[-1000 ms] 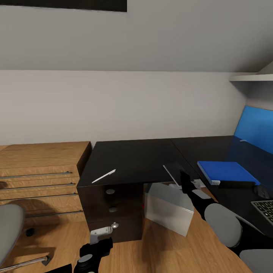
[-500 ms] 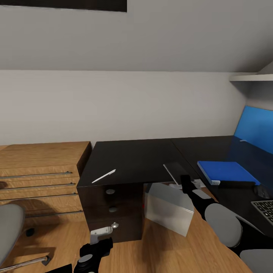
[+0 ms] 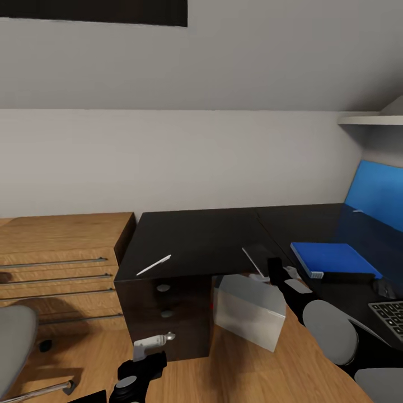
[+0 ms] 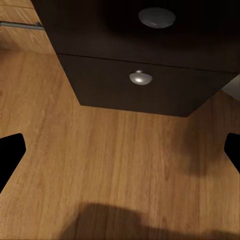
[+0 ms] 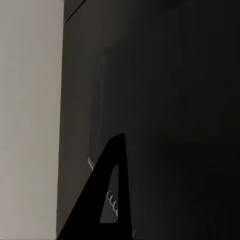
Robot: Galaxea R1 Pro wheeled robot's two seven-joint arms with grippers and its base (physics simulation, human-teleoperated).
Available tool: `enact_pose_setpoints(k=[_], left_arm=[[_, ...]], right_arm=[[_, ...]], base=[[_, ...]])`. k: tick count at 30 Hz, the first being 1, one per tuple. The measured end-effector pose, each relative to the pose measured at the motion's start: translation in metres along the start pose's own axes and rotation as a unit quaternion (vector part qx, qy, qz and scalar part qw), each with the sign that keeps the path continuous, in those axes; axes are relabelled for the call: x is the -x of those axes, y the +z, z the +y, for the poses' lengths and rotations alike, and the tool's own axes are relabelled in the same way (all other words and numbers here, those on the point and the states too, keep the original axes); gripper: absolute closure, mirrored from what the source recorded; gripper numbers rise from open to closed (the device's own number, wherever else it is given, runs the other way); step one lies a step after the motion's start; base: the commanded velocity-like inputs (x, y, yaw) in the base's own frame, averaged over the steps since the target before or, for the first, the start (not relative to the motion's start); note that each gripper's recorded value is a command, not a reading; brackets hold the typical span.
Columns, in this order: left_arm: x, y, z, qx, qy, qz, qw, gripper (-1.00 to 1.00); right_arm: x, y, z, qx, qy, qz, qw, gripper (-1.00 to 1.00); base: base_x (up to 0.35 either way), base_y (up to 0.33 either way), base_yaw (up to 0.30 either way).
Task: In the bedroom, organize the workspace by keeping the computer under the desk, ensuring the monitor is on the desk, placing the keyboard on the desk next to the monitor, placing the mouse on the desk next to the keyboard, moving the folder from the swivel chair onto the desk next to the mouse, stacking the notebook on top of the folder with the pen on top of the notebook, and positioning the swivel chair next to the desk.
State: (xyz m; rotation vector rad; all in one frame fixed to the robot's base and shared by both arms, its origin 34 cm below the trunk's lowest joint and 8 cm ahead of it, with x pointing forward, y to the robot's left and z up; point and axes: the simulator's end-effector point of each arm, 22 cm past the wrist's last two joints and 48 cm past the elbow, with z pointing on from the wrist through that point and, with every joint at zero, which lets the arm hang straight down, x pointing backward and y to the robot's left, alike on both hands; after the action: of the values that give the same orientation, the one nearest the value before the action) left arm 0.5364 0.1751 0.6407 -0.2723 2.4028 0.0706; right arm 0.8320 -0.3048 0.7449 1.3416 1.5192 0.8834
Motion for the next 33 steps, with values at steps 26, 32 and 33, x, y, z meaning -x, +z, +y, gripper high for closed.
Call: enact_pose_setpoints(k=[26,32,33], left_arm=[[0.029,-0.031,-0.003,-0.002,0.005,0.001,1.0000,-1.00],[0.028,-0.031,-0.004,-0.002,0.007,0.002,1.0000,-1.00],[0.028,-0.031,-0.004,-0.002,0.007,0.002,1.0000,-1.00]], right_arm=[[0.008,-0.011,0.043,0.001,-0.002,0.000,1.0000,1.00],[0.008,-0.011,0.043,0.001,-0.002,0.000,1.0000,1.00],[0.008,-0.011,0.043,0.001,-0.002,0.000,1.0000,1.00]], base=[[0.000,0.000,0.000],[0.000,0.000,0.000],[0.000,0.000,0.000]])
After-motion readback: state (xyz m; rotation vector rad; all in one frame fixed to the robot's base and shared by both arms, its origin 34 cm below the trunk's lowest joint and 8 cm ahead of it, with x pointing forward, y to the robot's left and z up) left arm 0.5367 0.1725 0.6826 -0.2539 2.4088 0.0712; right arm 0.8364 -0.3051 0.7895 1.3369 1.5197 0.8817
